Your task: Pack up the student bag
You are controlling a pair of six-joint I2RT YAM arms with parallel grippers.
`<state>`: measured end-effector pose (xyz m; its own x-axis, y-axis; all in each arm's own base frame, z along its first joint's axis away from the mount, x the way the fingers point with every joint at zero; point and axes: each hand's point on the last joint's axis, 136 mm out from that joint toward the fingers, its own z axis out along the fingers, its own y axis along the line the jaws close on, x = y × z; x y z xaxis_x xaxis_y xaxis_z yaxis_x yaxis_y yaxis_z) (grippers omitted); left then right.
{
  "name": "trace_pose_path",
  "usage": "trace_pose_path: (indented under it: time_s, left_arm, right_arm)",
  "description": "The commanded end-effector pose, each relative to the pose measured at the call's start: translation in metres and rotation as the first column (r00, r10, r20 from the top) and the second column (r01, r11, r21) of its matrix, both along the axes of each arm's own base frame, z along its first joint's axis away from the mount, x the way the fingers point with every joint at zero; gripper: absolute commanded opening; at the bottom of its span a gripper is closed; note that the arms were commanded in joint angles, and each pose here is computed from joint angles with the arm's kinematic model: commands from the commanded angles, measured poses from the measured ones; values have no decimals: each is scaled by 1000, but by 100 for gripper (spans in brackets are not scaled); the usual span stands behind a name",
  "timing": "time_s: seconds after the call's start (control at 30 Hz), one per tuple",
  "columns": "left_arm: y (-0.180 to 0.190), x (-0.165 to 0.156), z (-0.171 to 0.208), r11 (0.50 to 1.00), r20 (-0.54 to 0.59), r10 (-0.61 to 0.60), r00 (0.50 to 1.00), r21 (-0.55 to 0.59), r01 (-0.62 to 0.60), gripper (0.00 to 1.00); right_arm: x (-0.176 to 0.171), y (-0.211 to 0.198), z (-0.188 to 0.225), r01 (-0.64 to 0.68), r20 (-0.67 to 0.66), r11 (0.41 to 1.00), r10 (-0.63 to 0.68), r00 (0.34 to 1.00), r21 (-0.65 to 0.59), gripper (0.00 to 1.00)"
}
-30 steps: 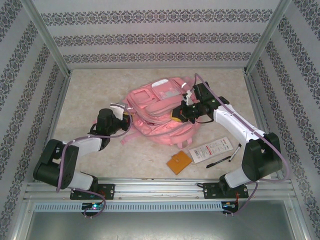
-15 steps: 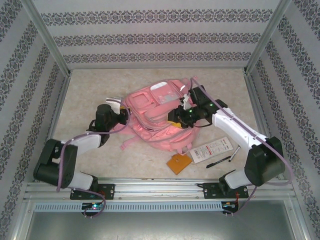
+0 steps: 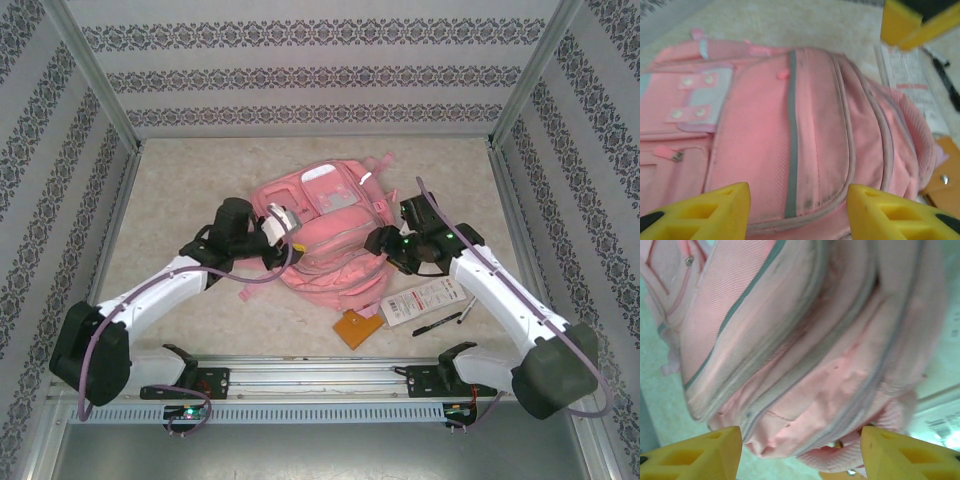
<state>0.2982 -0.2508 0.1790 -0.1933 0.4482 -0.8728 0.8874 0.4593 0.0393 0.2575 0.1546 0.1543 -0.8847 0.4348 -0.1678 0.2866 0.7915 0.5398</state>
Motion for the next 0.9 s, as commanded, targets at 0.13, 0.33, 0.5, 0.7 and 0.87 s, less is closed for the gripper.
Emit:
trace_pose_path:
  time_s: [0.13, 0.33, 0.5, 0.7, 0.87]
  left_arm:
    - [-36, -3, -32, 972, 9, -163, 987, 173, 159, 59]
    - [-45, 31, -52, 967, 39, -55, 998, 252, 43, 56]
    - [-33, 53, -59, 940, 68, 19, 998, 337, -41, 8]
    - [13, 81, -19, 956, -66, 262, 963, 157, -250, 0]
    - [31, 82, 10, 945, -183, 319, 930, -16, -327, 0]
  right_arm:
    - [-17, -48, -20, 32, 7, 975, -31, 999, -220, 63]
    - [-19, -41, -21, -22, 21, 979, 27, 999, -202, 61]
    - [-26, -28, -27, -110, -18, 978, 109, 994, -179, 61]
    - [-41, -21, -35, -144, -69, 974, 133, 989, -177, 62]
    - [-79, -10, -62, 66, -237, 993, -87, 968, -97, 67]
